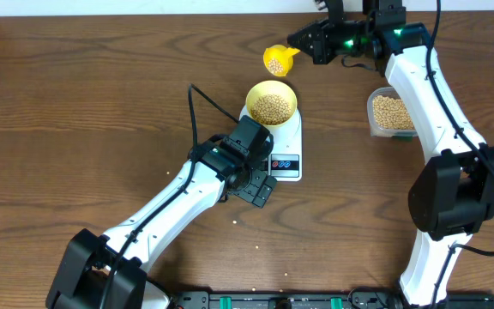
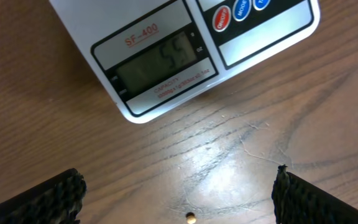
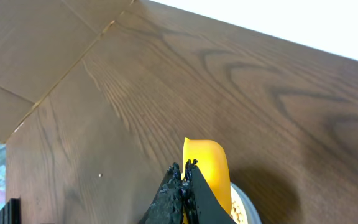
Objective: Scoop item into bowl and weigh 50g on scale
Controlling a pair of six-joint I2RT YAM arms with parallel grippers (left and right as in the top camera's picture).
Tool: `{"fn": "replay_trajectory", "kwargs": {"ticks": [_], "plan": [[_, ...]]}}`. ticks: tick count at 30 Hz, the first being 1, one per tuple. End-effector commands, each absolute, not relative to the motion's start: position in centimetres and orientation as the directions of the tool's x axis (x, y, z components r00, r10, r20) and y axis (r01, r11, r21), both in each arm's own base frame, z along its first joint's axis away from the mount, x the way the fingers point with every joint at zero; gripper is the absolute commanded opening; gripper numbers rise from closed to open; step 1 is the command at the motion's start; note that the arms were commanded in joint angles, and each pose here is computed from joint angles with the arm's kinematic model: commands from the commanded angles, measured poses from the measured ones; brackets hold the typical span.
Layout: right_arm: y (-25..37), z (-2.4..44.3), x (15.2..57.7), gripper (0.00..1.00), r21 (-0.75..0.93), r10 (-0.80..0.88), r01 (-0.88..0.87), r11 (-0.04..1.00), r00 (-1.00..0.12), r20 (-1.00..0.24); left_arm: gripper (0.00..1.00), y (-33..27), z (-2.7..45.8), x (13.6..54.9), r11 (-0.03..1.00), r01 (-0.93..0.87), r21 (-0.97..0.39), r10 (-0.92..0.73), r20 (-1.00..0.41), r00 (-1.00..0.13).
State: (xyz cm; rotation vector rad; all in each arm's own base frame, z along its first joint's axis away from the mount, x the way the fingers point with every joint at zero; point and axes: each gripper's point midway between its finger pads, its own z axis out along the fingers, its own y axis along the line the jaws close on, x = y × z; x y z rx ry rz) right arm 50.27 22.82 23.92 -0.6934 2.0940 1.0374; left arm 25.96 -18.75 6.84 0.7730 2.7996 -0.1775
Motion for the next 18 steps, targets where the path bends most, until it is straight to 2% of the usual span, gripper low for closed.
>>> {"fn": "replay_trajectory", "kwargs": {"ticks": [1, 18], "plan": [[23.12, 25.21, 50.42, 0.01, 0.458, -0.141, -0.722, 0.519, -0.601, -0.787, 0.98, -18.32, 7.09, 26.47, 0.866, 0.499, -0.022, 0.476, -0.262, -0.839], [23.22, 25.93, 50.99, 0.01, 0.448, -0.12, -0.728, 0.518, -0.581, -0.805, 0.98, -18.03, 7.06, 26.5, 0.869, 0.495, -0.008, 0.477, -0.258, -0.84]]}}
